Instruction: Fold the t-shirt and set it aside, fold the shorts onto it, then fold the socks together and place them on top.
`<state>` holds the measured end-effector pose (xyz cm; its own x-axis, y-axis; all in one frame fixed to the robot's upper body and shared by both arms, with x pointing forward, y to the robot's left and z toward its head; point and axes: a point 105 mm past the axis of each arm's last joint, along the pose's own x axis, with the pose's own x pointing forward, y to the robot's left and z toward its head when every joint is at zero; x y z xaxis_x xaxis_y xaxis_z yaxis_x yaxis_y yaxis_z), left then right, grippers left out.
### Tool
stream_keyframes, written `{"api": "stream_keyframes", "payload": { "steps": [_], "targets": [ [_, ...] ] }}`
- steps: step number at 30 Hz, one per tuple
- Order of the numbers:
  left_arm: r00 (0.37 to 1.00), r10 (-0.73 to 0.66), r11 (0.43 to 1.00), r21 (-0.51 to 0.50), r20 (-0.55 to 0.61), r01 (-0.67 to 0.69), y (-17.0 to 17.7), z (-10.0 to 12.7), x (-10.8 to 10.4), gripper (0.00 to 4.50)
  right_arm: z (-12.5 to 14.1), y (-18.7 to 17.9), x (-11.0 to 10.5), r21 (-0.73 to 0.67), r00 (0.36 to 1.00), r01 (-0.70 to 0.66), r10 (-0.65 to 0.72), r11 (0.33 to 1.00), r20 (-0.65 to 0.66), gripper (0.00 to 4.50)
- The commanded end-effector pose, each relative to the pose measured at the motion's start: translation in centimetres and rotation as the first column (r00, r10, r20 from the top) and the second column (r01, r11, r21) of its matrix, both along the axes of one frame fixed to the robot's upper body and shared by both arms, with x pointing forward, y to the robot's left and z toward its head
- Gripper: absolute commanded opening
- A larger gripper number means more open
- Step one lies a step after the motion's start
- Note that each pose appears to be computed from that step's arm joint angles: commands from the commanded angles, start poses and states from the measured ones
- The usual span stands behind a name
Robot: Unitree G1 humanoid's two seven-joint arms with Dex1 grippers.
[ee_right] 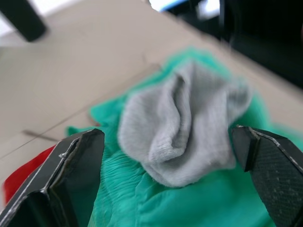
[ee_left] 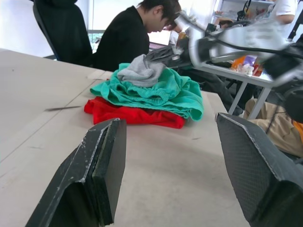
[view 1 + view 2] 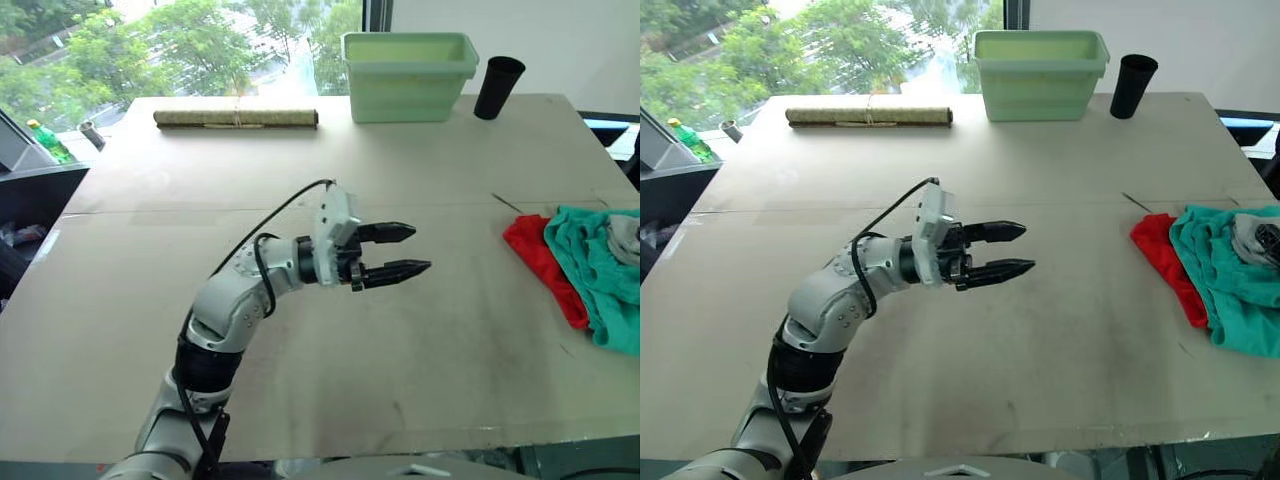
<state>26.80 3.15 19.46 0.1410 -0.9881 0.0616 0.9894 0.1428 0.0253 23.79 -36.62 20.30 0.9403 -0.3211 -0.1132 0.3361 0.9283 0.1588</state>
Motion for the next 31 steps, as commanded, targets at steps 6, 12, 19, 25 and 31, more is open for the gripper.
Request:
{"api": "stream_keyframes", "payload": {
  "steps": [6,12,19,25,31],
  "targets": [
    [0.867,0.485,0.864,-0.089,-0.114,-0.495,4.4,1.6,6.3,3.24,4.3,14.1,1.4,-0.416,0.865,-0.364,0.468,0.833,0.181,4.48],
    [0.846,0.515,0.849,-0.053,-0.141,-0.525,7.6,0.5,4.5,4.48,0.1,23.8,3.9,-0.430,0.475,-0.793,0.880,0.430,0.004,4.50],
    [0.892,0.447,0.886,0.174,-0.071,-0.430,13.1,-2.1,-1.3,4.48,-4.3,19.5,2.0,-0.357,0.351,-0.902,0.895,0.244,-0.275,4.50],
    [0.869,0.480,0.857,0.273,-0.116,-0.437,15.8,-4.1,-4.1,4.48,-5.7,14.9,-1.9,-0.280,0.375,-0.918,0.847,0.282,-0.376,4.50],
    [0.820,0.540,0.819,0.341,-0.189,-0.461,17.9,-6.9,-5.6,4.48,-6.2,12.7,-5.2,-0.248,0.458,-0.888,0.794,0.388,-0.399,4.50]
  ]
}}
